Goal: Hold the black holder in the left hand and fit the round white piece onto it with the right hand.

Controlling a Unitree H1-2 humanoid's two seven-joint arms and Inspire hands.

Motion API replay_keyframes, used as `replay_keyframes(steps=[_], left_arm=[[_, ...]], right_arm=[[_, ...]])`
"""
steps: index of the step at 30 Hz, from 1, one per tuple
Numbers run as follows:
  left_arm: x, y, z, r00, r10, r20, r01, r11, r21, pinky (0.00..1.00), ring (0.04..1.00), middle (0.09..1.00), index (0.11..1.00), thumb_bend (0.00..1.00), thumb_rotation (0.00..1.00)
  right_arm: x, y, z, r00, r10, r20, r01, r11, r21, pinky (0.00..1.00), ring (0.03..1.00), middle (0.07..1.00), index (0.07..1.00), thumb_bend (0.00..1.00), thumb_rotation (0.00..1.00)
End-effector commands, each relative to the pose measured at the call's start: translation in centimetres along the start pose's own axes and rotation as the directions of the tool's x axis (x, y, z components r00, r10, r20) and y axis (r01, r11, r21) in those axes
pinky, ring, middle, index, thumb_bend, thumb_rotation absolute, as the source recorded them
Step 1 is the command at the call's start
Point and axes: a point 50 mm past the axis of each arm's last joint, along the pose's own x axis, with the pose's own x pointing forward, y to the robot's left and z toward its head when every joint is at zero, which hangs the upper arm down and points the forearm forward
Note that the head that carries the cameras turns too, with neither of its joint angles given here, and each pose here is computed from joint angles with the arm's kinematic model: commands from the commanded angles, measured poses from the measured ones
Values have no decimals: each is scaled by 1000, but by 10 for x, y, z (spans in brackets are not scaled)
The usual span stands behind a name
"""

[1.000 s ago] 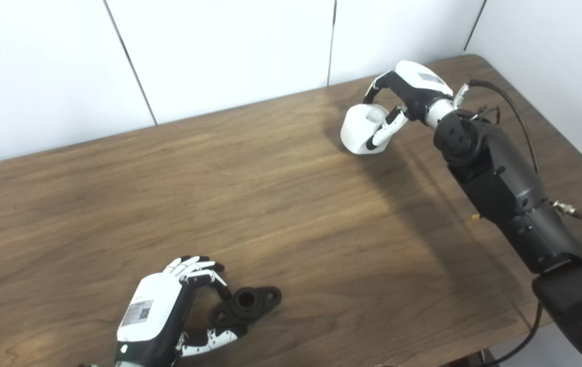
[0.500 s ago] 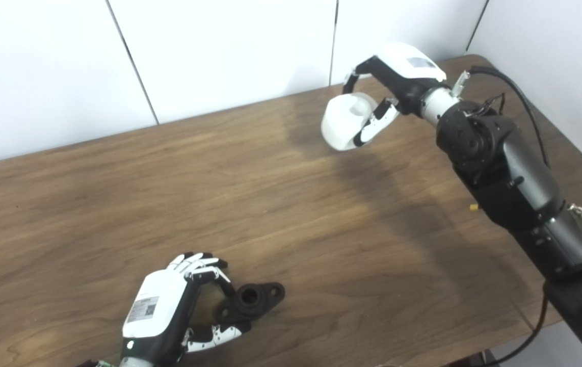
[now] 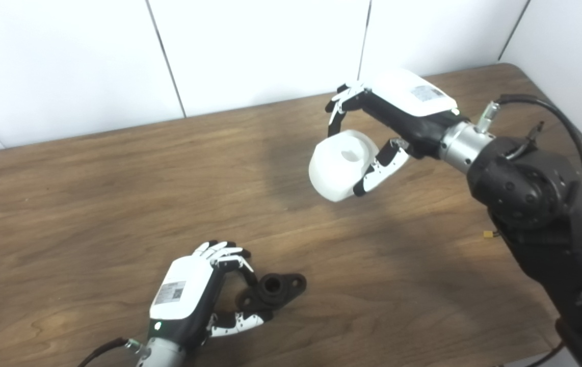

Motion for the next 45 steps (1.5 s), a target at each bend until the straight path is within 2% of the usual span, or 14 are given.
replay_keyframes(steps=[1, 6, 16, 30, 45], left_arm=[[3, -7, 3, 999, -38, -2, 38, 999, 11, 928, 859, 777, 487, 517, 51], [5, -6, 6, 999, -36, -5, 36, 999, 21, 916, 860, 777, 487, 518, 52], [8, -2, 10, 999, -38, -10, 38, 999, 18, 918, 861, 782, 487, 517, 52], [14, 0, 18, 999, -39, -8, 39, 999, 15, 914, 854, 780, 486, 517, 51], [18, 0, 25, 999, -46, -2, 46, 999, 24, 911, 855, 780, 487, 516, 53]], right_arm=[[-8, -11, 12, 998, -44, 36, 44, 999, -4, 840, 907, 797, 483, 525, 143], [-18, -11, 26, 997, -16, 81, 16, 1000, -2, 889, 913, 797, 483, 525, 144], [-31, 2, 42, 988, 75, 138, -71, 997, -30, 887, 905, 802, 482, 523, 149], [-35, 12, 53, 972, 127, 197, -124, 992, -29, 906, 920, 818, 483, 522, 151], [-34, 24, 62, 961, 139, 239, -138, 990, -20, 911, 924, 816, 483, 521, 150]])
